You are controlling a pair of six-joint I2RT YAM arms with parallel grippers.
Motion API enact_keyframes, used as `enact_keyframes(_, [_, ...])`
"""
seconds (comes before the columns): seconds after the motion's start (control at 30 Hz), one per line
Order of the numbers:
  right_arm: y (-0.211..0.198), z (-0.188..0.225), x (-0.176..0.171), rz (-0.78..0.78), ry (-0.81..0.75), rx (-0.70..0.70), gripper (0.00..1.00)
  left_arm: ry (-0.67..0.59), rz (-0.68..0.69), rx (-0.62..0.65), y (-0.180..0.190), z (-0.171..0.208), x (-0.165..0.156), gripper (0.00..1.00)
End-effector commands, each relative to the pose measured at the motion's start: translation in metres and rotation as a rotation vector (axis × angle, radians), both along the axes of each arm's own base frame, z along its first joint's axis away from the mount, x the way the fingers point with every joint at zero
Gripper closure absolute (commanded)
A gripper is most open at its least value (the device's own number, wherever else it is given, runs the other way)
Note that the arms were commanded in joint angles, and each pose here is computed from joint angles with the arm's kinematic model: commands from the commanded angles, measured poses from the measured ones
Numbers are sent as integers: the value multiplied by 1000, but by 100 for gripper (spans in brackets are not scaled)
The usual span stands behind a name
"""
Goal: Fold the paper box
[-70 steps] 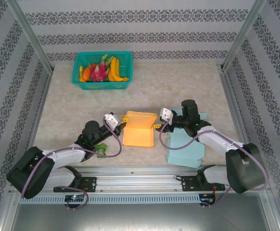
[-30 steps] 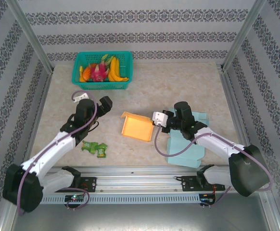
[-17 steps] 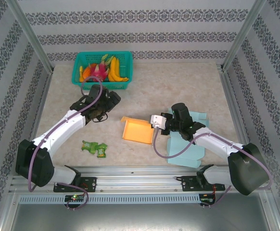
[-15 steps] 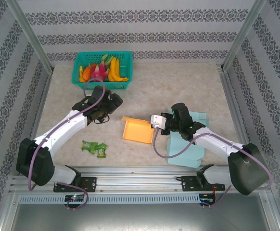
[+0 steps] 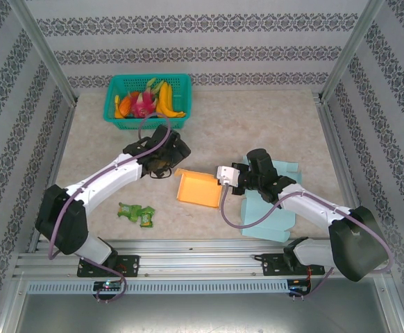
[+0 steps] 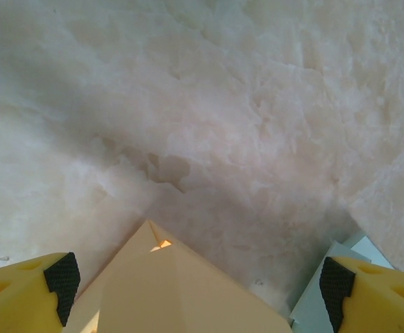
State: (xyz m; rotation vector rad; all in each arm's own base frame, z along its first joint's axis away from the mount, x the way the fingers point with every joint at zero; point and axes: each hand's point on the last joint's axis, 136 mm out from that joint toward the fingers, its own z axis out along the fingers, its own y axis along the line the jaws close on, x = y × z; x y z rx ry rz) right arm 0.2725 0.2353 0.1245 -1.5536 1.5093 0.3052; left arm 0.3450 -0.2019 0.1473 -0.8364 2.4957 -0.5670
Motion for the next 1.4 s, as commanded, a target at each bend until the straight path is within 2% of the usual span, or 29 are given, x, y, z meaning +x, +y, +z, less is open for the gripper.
enact_keyframes(0.0, [5, 11, 3, 10, -34, 5, 97, 21, -23, 3, -15, 0, -8, 9])
enact_keyframes(0.27, [6, 12, 2, 4, -35, 8, 97, 16, -43, -7, -33, 1, -15, 10])
enact_keyframes(0.5, [8, 7, 1, 8, -37, -17, 97, 23, -70, -41, -49, -2, -16, 23])
enact_keyframes(0.77, [9, 3, 0, 5, -38, -40, 96, 24, -96, -74, -63, -2, -21, 29])
enact_keyframes(0.83, [9, 0, -1, 3, -38, -59, 95, 13, -107, -62, -65, 0, -23, 34])
enact_keyframes(0.93, [10, -2, -4, 13, -42, -77, 93, 11, -98, 4, -57, -7, -28, 35])
enact_keyframes(1.2, [8, -2, -11, 10, -65, -104, 79, 58, -32, 113, -24, -50, -46, 37])
enact_keyframes(1.37, [3, -4, -11, -43, -65, -126, 60, 74, -14, 129, -16, -62, -52, 37])
